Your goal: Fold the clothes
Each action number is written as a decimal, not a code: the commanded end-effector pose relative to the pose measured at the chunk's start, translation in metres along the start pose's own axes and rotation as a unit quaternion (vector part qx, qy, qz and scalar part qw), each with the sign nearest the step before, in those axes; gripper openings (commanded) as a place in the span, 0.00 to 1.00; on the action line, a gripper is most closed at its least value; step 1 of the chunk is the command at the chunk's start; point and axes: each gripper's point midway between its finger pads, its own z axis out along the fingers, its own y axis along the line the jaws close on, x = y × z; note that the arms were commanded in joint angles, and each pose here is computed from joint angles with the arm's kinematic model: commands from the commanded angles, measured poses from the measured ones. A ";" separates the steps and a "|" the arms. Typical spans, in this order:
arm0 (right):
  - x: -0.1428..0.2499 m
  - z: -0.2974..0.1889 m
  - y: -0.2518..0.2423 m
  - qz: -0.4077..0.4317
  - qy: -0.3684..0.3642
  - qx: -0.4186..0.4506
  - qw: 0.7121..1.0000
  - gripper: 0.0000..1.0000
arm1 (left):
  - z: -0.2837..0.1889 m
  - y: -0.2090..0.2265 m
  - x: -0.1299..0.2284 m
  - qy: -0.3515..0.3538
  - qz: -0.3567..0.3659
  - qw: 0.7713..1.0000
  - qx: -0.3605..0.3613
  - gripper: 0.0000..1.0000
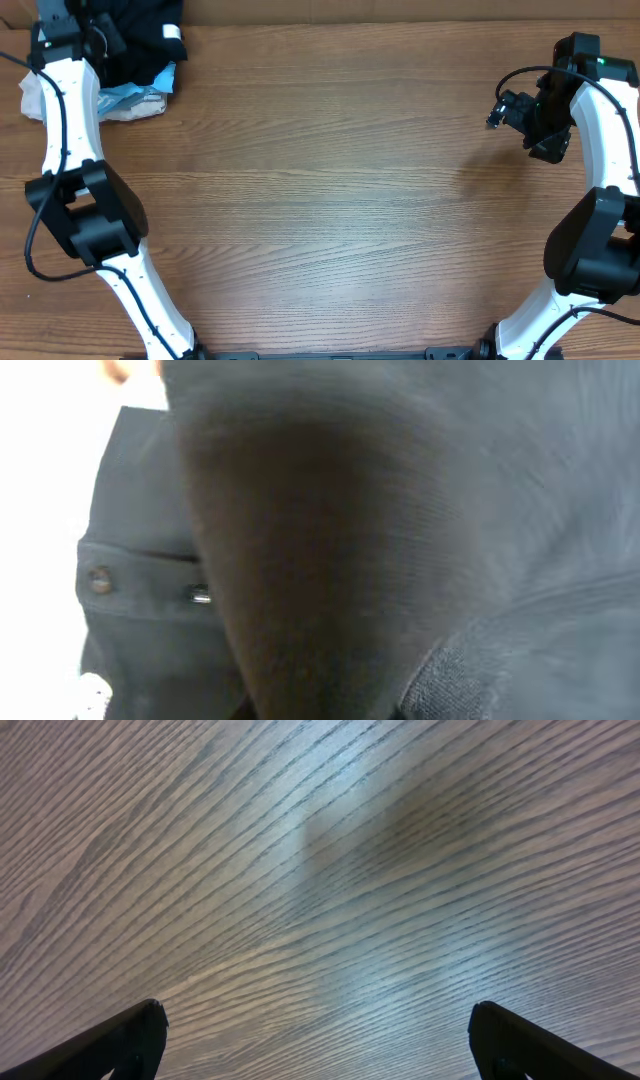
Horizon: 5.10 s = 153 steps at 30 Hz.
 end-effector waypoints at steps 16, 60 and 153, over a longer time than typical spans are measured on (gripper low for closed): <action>-0.007 -0.015 0.005 -0.002 -0.022 -0.012 1.000 1.00 | -0.022 0.088 -0.039 -0.054 -0.030 0.992 -0.106 0.73; -0.007 -0.015 0.005 -0.002 -0.022 -0.012 1.000 1.00 | -0.033 -0.056 -0.064 -0.104 0.031 0.981 0.161 0.47; -0.007 -0.015 0.005 -0.002 -0.022 -0.012 1.000 1.00 | -0.429 0.012 0.244 0.260 -0.018 0.961 0.097 1.00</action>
